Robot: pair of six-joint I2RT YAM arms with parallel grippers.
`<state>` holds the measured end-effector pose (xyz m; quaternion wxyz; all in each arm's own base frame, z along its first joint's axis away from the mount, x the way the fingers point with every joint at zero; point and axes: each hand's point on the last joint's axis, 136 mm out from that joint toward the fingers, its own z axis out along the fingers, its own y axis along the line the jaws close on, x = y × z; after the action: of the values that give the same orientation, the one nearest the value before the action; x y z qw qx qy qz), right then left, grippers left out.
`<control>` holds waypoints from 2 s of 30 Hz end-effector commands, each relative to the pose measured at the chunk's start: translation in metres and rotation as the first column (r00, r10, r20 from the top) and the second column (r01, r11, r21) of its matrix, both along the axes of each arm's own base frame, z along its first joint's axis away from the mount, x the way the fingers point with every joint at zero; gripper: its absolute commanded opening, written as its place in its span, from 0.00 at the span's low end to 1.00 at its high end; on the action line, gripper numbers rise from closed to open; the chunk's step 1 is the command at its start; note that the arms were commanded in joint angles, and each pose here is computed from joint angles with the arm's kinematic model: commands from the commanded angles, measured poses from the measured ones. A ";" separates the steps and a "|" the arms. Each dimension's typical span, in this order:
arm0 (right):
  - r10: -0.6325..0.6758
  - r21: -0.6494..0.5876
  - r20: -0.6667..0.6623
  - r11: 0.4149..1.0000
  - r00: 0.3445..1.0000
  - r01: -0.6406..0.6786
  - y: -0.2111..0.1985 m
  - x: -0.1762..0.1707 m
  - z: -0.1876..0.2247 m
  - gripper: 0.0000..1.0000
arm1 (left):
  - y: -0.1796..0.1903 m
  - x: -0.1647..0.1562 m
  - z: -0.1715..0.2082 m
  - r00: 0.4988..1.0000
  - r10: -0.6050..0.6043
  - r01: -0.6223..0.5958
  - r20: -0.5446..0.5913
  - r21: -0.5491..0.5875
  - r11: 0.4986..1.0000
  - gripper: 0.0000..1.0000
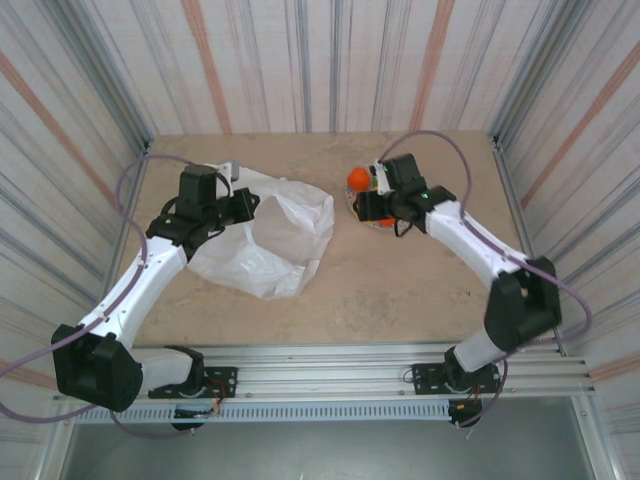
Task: Place the fruits into the plastic bag
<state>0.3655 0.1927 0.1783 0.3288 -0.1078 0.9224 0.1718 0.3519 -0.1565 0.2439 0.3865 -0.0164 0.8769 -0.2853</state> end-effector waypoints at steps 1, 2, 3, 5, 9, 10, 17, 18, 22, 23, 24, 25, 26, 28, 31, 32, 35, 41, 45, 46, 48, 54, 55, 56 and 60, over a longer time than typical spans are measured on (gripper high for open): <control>0.084 0.174 -0.010 0.981 0.996 -0.081 0.020 -0.040 0.004 0.67 | -0.005 -0.004 0.022 1.000 0.015 -0.015 0.004 -0.082 0.997 0.06; 0.109 0.209 -0.006 0.972 0.994 -0.105 0.027 -0.052 0.002 0.67 | -0.005 -0.002 0.023 1.000 0.026 -0.026 0.000 -0.097 0.995 0.06; 0.136 0.236 0.007 0.962 0.991 -0.134 0.034 -0.063 0.000 0.67 | -0.006 -0.001 0.023 0.999 0.032 -0.033 -0.007 -0.113 0.993 0.05; 0.174 0.257 0.027 0.950 0.984 -0.175 0.046 -0.081 -0.008 0.66 | -0.010 0.000 0.023 0.999 0.033 -0.036 -0.021 -0.140 0.989 0.05; 0.211 0.294 0.053 0.931 0.976 -0.218 0.070 -0.094 -0.023 0.65 | -0.022 0.000 0.024 0.999 0.015 -0.025 -0.050 -0.197 0.980 0.04; 0.209 0.307 0.060 0.927 0.976 -0.217 0.073 -0.093 -0.027 0.65 | -0.025 -0.001 0.023 0.998 0.009 -0.020 -0.055 -0.206 0.978 0.04; 0.217 0.336 0.105 0.911 0.971 -0.240 0.102 -0.090 -0.051 0.64 | -0.045 -0.008 0.030 0.997 -0.013 -0.009 -0.074 -0.289 0.957 0.01; 0.213 0.340 0.109 0.910 0.971 -0.238 0.105 -0.091 -0.053 0.63 | -0.046 -0.009 0.031 0.997 -0.010 -0.013 -0.075 -0.299 0.954 0.01; 0.184 0.346 0.149 0.911 0.972 -0.225 0.107 -0.102 -0.053 0.63 | -0.050 -0.010 0.028 0.996 0.016 -0.040 -0.083 -0.303 0.952 0.00; 0.175 0.336 0.160 0.916 0.972 -0.220 0.105 -0.106 -0.052 0.63 | -0.051 -0.009 0.025 0.996 0.021 -0.046 -0.087 -0.299 0.953 0.00; 0.167 0.326 0.170 0.921 0.971 -0.215 0.102 -0.109 -0.052 0.63 | -0.051 -0.008 0.023 0.996 0.027 -0.053 -0.090 -0.297 0.953 0.00; 0.160 0.316 0.175 0.925 0.971 -0.209 0.099 -0.111 -0.052 0.63 | -0.051 -0.007 0.021 0.995 0.031 -0.058 -0.094 -0.301 0.952 0.00; 0.152 0.308 0.176 0.930 0.972 -0.201 0.095 -0.113 -0.053 0.63 | -0.050 -0.006 0.019 0.994 0.041 -0.068 -0.097 -0.300 0.951 0.00; 0.145 0.307 0.176 0.932 0.974 -0.194 0.090 -0.116 -0.056 0.63 | -0.050 -0.004 0.017 0.994 0.054 -0.083 -0.099 -0.311 0.947 0.00; 0.147 0.327 0.173 0.924 0.974 -0.198 0.092 -0.118 -0.059 0.63 | -0.055 -0.005 0.018 0.994 0.044 -0.075 -0.099 -0.325 0.943 0.00; 0.153 0.337 0.181 0.918 0.972 -0.207 0.097 -0.118 -0.057 0.63 | -0.056 -0.006 0.017 0.994 0.039 -0.070 -0.100 -0.322 0.944 0.00; 0.164 0.340 0.233 0.910 0.959 -0.239 0.115 -0.111 -0.049 0.62 | -0.061 -0.009 0.015 0.994 0.036 -0.066 -0.100 -0.321 0.945 0.00; 0.108 0.302 0.368 0.926 0.924 -0.228 0.135 -0.083 -0.030 0.62 | -0.074 -0.013 0.006 0.992 0.002 -0.045 -0.129 -0.328 0.944 0.00; 0.070 0.260 0.413 0.946 0.908 -0.191 0.133 -0.053 -0.015 0.62 | -0.085 -0.018 0.004 0.989 -0.051 0.005 -0.138 -0.317 0.948 0.00; 0.064 0.249 0.420 0.951 0.905 -0.183 0.132 -0.044 -0.014 0.62 | -0.087 -0.020 0.004 0.988 -0.063 0.016 -0.140 -0.314 0.949 0.01; 0.058 0.217 0.427 0.962 0.902 -0.164 0.128 -0.031 -0.015 0.62 | -0.091 -0.022 0.003 0.987 -0.083 0.037 -0.139 -0.304 0.952 0.01; 0.042 0.207 0.375 0.970 0.926 -0.127 0.107 -0.004 -0.025 0.62 | -0.093 -0.024 0.004 0.986 -0.103 0.063 -0.132 -0.281 0.958 0.01; 0.063 0.197 0.371 0.970 0.926 -0.145 0.109 -0.005 -0.027 0.63 | -0.093 -0.024 0.005 0.986 -0.104 0.065 -0.128 -0.281 0.958 0.01; 0.085 0.186 0.365 0.969 0.927 -0.163 0.111 -0.007 -0.030 0.63 | -0.094 -0.023 0.006 0.986 -0.107 0.068 -0.125 -0.281 0.957 0.01; 0.165 0.167 0.324 0.959 0.932 -0.228 0.128 -0.014 -0.048 0.63 | -0.103 -0.018 0.013 0.984 -0.138 0.099 -0.112 -0.295 0.950 0.01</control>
<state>0.3599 0.3028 0.1389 0.4820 -0.1479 0.8207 0.2689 0.3314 -0.2504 0.2452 0.3014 -0.0636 0.8530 -0.4212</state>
